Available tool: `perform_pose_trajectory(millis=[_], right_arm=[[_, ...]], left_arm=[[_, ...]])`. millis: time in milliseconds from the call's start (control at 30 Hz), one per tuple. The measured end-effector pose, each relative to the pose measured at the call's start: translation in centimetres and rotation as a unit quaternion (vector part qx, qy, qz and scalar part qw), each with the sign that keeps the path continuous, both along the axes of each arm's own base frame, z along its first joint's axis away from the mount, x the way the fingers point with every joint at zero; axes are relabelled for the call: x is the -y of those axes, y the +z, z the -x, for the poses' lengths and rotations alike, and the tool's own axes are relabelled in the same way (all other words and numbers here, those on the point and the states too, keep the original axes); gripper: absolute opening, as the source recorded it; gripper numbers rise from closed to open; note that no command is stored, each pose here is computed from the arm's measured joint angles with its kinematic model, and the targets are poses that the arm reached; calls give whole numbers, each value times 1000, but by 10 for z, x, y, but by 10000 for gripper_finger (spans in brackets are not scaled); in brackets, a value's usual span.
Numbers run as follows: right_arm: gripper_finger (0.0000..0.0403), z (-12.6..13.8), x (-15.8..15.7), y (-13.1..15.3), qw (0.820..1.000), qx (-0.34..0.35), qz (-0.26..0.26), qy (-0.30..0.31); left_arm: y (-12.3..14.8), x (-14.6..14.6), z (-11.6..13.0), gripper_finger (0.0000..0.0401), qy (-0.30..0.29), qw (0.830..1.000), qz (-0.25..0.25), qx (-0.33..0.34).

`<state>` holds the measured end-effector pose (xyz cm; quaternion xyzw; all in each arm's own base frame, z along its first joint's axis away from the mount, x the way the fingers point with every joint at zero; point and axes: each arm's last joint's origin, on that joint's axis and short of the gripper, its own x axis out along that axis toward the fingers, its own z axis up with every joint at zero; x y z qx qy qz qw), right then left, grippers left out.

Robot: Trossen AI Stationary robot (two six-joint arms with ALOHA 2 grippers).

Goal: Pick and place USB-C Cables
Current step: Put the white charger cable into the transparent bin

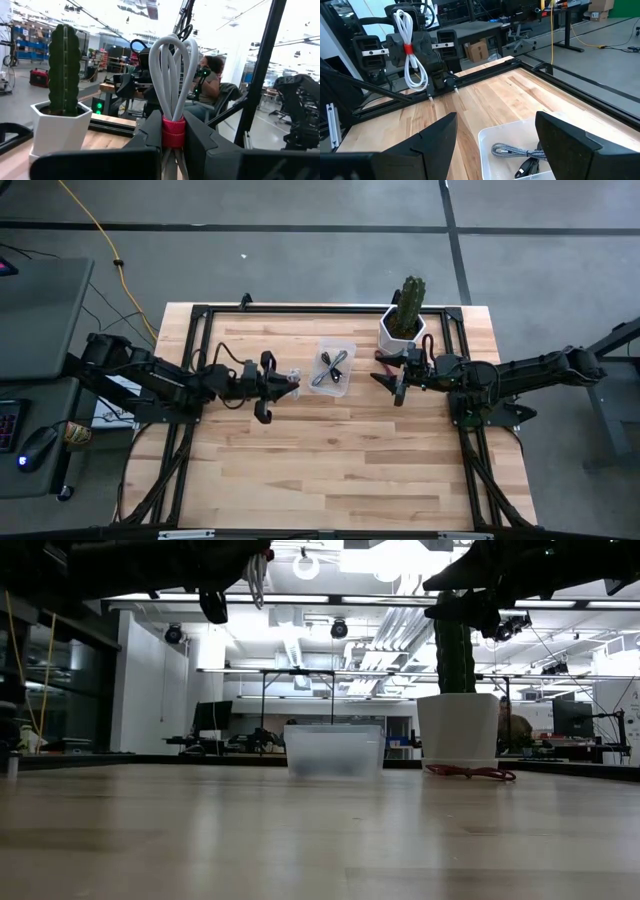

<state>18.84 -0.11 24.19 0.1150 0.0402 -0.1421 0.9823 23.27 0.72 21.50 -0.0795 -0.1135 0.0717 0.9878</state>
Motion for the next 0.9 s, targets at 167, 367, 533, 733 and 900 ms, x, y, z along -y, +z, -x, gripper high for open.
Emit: perform_pose_trajectory(millis=[167,367,533,733,900], right_arm=[[261,0,0,0,1000,0,0,0],[261,0,0,0,1000,0,0,0],[261,-2,0,0,1000,9,-4,-10],[261,-27,0,-12,1000,23,2,-11],[261,-54,-4,-21,998,33,36,28]], left_arm=[[-1,0,0,21,0,1000,0,-4],[-1,0,0,21,0,1000,0,-5],[-1,0,0,21,-1,1000,5,-3],[-4,0,-16,21,-3,1000,17,-14],[-9,0,-36,21,-3,999,17,-29]])
